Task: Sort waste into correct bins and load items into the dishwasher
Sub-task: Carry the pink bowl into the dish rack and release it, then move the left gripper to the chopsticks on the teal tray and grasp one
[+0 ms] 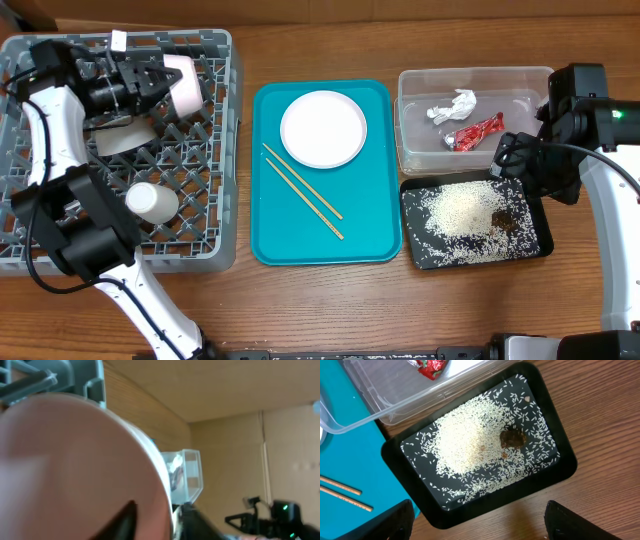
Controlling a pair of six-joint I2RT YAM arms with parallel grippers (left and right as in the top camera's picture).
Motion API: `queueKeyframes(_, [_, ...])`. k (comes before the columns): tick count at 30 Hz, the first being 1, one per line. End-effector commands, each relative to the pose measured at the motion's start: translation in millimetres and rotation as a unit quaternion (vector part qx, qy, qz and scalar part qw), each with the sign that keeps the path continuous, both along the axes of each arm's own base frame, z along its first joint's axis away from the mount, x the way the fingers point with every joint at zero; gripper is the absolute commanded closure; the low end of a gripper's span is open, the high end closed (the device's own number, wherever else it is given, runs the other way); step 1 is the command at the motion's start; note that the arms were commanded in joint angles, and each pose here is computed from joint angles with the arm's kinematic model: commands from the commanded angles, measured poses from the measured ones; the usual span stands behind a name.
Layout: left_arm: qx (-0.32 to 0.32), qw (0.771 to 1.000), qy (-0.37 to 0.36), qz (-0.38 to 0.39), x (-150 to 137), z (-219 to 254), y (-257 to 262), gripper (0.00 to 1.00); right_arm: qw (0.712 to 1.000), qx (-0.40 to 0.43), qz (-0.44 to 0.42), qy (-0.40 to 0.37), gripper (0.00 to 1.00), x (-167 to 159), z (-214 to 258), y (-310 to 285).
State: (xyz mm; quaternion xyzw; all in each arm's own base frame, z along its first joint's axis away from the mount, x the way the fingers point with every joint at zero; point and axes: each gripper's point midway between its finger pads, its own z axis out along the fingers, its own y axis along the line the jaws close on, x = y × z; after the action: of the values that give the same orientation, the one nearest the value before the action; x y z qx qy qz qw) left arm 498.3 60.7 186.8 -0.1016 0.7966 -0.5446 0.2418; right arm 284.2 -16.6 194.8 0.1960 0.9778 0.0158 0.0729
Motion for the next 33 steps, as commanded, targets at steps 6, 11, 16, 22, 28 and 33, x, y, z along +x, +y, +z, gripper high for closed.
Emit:
queueKeyframes(6, [-0.015,0.999,0.018,0.034,-13.4,-12.0,39.0,0.36,1.000,-0.007,-0.003,-0.014,0.15,3.2,7.8,-3.4])
queueKeyframes(11, [-0.007,0.999,0.009,0.034,-25.1,-6.4,45.4,0.21,1.000,-0.007,-0.003,-0.014,0.15,3.0,7.8,-3.4])
queueKeyframes(16, [0.036,0.998,-0.035,0.038,-31.7,26.3,48.7,0.00,1.000,-0.007,-0.003,-0.013,0.15,2.8,7.8,-3.4])
queueKeyframes(22, [0.166,0.982,-0.049,0.072,-45.4,67.8,55.3,0.00,1.000,-0.007,-0.003,-0.008,0.15,0.0,7.3,-3.3])
queueKeyframes(28, [0.238,0.965,-0.073,0.085,-64.1,120.4,27.1,0.00,1.000,-0.007,-0.003,-0.006,0.13,-0.6,7.3,-3.2])
queueKeyframes(33, [0.319,0.945,-0.035,0.060,-77.8,121.6,-26.5,0.00,1.000,-0.007,-0.003,-0.006,0.08,-0.7,7.2,-3.1])
